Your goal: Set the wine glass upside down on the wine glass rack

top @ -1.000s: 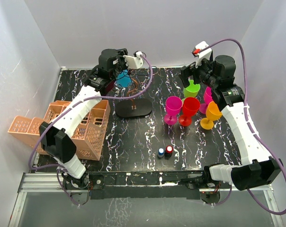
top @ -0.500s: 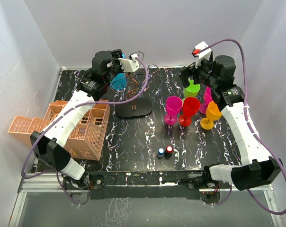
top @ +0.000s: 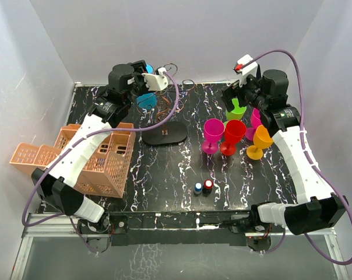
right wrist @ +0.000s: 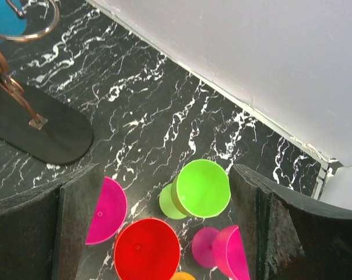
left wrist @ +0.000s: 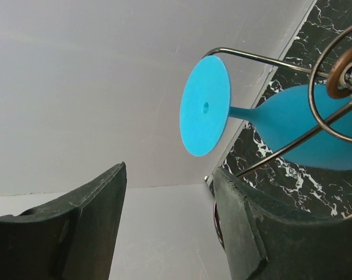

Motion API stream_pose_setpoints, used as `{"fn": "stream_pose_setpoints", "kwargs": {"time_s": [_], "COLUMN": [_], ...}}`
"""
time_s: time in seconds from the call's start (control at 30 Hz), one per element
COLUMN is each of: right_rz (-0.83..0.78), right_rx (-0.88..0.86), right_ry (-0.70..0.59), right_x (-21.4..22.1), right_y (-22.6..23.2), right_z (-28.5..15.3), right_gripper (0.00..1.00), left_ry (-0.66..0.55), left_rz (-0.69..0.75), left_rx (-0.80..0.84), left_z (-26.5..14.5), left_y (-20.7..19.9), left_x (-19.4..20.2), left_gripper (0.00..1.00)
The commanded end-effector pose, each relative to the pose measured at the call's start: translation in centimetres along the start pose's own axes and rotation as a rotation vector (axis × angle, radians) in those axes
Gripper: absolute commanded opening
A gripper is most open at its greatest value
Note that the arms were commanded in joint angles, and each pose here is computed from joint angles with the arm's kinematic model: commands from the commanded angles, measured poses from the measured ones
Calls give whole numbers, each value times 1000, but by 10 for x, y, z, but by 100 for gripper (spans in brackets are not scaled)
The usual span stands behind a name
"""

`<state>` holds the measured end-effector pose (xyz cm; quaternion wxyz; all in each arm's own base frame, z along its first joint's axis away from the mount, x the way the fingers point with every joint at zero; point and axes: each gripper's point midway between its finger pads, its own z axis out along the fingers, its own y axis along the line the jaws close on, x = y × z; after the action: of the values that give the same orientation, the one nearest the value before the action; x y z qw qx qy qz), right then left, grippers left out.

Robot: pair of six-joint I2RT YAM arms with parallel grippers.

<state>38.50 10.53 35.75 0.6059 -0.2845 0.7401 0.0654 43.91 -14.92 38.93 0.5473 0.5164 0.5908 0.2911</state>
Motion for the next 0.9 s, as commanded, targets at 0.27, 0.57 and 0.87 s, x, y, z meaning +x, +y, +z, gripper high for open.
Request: {"fn": "stream_pose_setpoints", "kwargs": {"time_s": [0.27, 0.57, 0.87], "right_rz": [-57, -46, -53], "right_rx": [-115, -163, -207], "right_ry": [155, 306, 408], "right_x": [33, 69, 97], "right_y": [19, 32, 45], "right_z": [-9, 7, 32], "right_gripper": [91, 83, 71], "left_ry": [-34, -19, 7], "left_rz": [-285, -393, -376], "left_rx": [-119, -189, -121], "left_z": [-63, -95, -96], "left_y": [57, 78, 60], "left_x": [-7, 3, 10], "left_gripper": [65, 76, 93]}}
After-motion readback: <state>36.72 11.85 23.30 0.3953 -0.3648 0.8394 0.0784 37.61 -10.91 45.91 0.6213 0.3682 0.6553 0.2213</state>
